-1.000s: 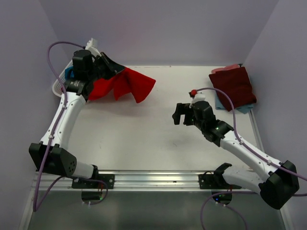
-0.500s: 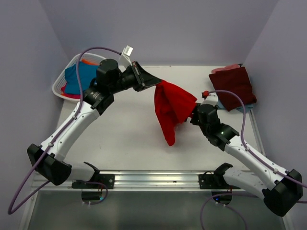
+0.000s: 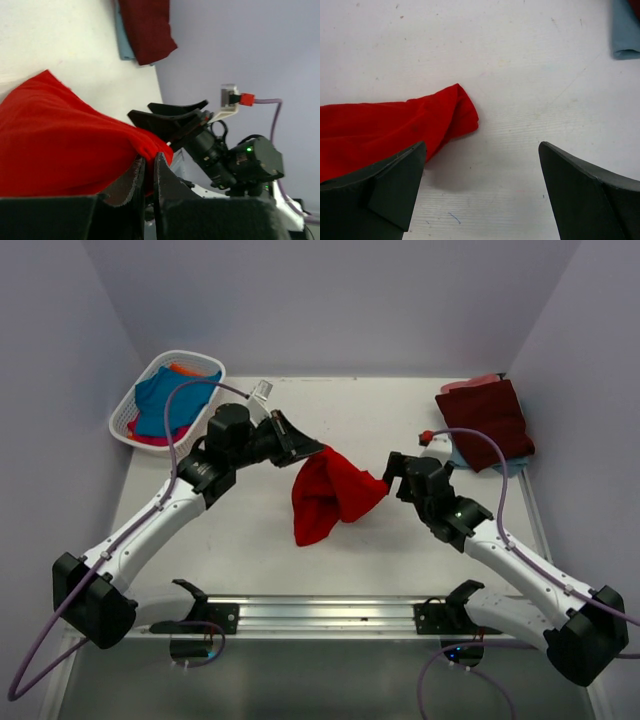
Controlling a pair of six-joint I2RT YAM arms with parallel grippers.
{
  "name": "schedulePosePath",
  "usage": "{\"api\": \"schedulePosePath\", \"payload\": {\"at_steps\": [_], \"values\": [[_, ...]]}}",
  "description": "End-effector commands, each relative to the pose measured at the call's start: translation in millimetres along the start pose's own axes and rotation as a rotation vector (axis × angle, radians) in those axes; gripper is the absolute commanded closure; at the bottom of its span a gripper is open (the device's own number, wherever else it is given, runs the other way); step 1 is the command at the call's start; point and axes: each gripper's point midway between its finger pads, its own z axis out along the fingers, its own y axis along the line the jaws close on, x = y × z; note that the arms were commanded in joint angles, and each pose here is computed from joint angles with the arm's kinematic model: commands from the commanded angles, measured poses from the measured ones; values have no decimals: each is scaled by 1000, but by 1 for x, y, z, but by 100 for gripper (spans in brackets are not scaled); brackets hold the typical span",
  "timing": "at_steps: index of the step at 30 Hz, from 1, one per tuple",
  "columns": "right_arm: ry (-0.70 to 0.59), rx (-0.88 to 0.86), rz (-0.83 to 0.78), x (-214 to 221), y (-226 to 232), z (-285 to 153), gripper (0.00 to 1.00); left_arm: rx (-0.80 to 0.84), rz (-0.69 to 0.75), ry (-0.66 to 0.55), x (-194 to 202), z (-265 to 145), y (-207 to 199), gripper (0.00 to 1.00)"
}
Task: Fold and stack the t-shirts
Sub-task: Move the tshirt to the center of the board
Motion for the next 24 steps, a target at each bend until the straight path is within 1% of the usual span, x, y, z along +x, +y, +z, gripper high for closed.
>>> {"api": "schedulePosePath", "payload": {"at_steps": [1,2,5,8,9,10,11,12,13,14,15,18,20,21,23,24], "values": [[4,-24,7,-6,10,3,1,-40,55,-56,-6,-1,17,98],[10,-35,1,-5,13,4,1,-64,55,-52,-5,1,25,99],[17,-52,-11,-6,17,4,1,-120,95,-80,-14,3,45,100],[22,-101,-28,-8,26,1,1,-131,86,-97,-23,6,58,100],[22,-129,-45,-8,29,0,1,-105,93,-110,-28,7,54,100],[22,-158,-51,-9,34,-3,1,-109,90,-114,-30,10,58,100],[39,-225,-62,-6,43,-7,1,-111,90,-125,-35,12,59,100],[20,-277,-62,-11,51,-13,1,-107,95,-144,-40,14,59,100],[15,-327,-95,-12,56,-18,2,-121,86,-137,-40,19,66,100],[25,-383,-102,-10,64,-24,2,-100,97,-158,-47,22,63,100],[38,-467,-106,-7,75,-34,4,-91,96,-161,-49,26,63,100],[85,-608,-127,5,92,-50,9,-94,86,-148,-54,42,76,100],[119,-644,-126,13,97,-53,12,-112,69,-130,-55,55,92,100],[142,-667,-131,18,100,-54,13,-100,76,-138,-59,59,92,100],[170,-673,-132,27,101,-51,13,-128,51,-122,-61,70,113,100],[184,-682,-133,30,103,-51,13,-106,58,-128,-66,73,113,100]]}}
